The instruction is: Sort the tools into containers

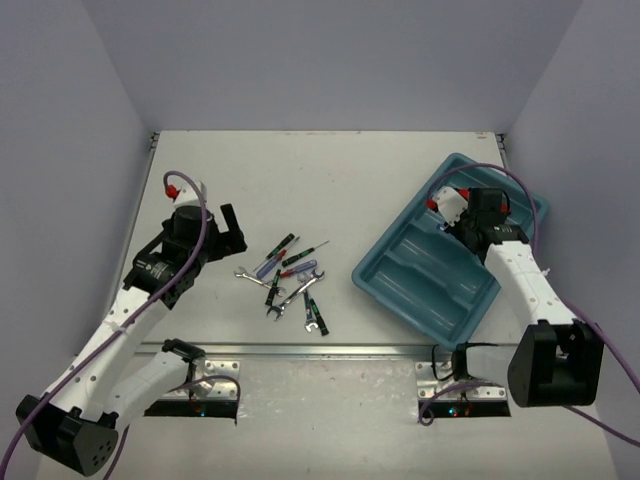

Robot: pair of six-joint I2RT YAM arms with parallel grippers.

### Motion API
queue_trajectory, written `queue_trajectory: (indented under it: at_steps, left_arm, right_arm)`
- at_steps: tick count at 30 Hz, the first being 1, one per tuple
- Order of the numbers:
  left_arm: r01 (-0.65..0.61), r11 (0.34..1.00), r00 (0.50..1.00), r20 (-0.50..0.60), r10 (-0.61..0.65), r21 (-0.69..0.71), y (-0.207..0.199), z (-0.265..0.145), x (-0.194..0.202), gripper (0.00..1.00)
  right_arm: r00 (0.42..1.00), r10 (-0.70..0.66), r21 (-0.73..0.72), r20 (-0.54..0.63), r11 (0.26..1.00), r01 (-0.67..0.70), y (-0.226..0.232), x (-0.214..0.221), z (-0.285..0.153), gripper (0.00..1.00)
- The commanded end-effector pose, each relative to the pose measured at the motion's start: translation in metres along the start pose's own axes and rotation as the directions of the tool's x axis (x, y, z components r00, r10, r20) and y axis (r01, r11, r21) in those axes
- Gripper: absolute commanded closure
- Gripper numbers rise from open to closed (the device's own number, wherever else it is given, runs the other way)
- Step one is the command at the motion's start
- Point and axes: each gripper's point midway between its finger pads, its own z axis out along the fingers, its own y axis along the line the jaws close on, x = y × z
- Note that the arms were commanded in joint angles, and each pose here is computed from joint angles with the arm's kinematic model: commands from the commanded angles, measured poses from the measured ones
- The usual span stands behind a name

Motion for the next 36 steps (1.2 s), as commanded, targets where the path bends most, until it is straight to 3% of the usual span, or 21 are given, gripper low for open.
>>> queue_trajectory:
  at_steps: [1,5,12,16,20,22,26,30,32,36]
  left_arm:
    - [0.013,1.0,0.999,0.037,-0.012,-0.028,-0.003,0.001,-0.018,0.0]
    - [0.003,0.999,1.0,0.015,-0.002,-0.049,-0.003,0.011,-0.015,0.0]
    - [-0.003,0.999,1.0,0.001,0.003,-0.044,-0.005,0.016,-0.01,0.0]
    - [-0.012,1.0,1.0,0.0,0.012,-0.026,-0.009,0.014,-0.008,0.0]
    - [-0.011,1.0,1.0,0.012,0.011,-0.015,-0.011,0.01,-0.01,0.0]
    - [-0.011,1.0,1.0,0.016,0.011,-0.006,-0.012,0.009,-0.011,0.0]
    - [-0.019,0.999,1.0,0.015,0.018,0.035,-0.019,0.01,-0.011,0.0]
    - [-0.034,0.996,0.999,-0.021,0.036,0.084,-0.031,0.016,-0.005,0.0]
    - [-0.043,0.99,0.994,-0.096,0.056,0.131,-0.044,0.027,0.008,0.0]
    - [-0.048,0.979,0.956,-0.274,0.102,0.198,-0.066,0.048,0.043,0.0]
  right_arm:
    - [0.992,0.01,-0.01,0.123,1.0,-0.009,-0.017,-0.025,0.015,1.0]
    - [0.994,-0.023,-0.027,0.103,0.999,0.026,-0.017,-0.019,0.025,1.0]
    - [0.998,-0.006,-0.008,0.061,1.0,0.007,-0.027,-0.01,0.034,0.89]
    - [0.999,0.01,-0.025,0.049,1.0,-0.009,-0.021,-0.006,0.038,0.76]
    - [0.999,0.034,-0.015,0.037,0.999,-0.034,-0.026,-0.007,0.039,0.4]
    - [0.997,0.063,-0.024,0.041,0.998,-0.062,-0.028,-0.012,0.034,0.01]
    - [0.978,0.115,-0.01,0.172,0.993,-0.115,-0.041,-0.049,0.008,0.01]
    - [0.927,0.11,-0.011,0.36,0.993,-0.113,-0.041,-0.119,-0.041,0.01]
    - [0.868,0.128,-0.038,0.48,0.991,-0.125,-0.027,-0.162,-0.077,0.01]
    - [0.712,0.404,-0.252,0.574,0.915,-0.316,0.005,-0.206,-0.124,0.01]
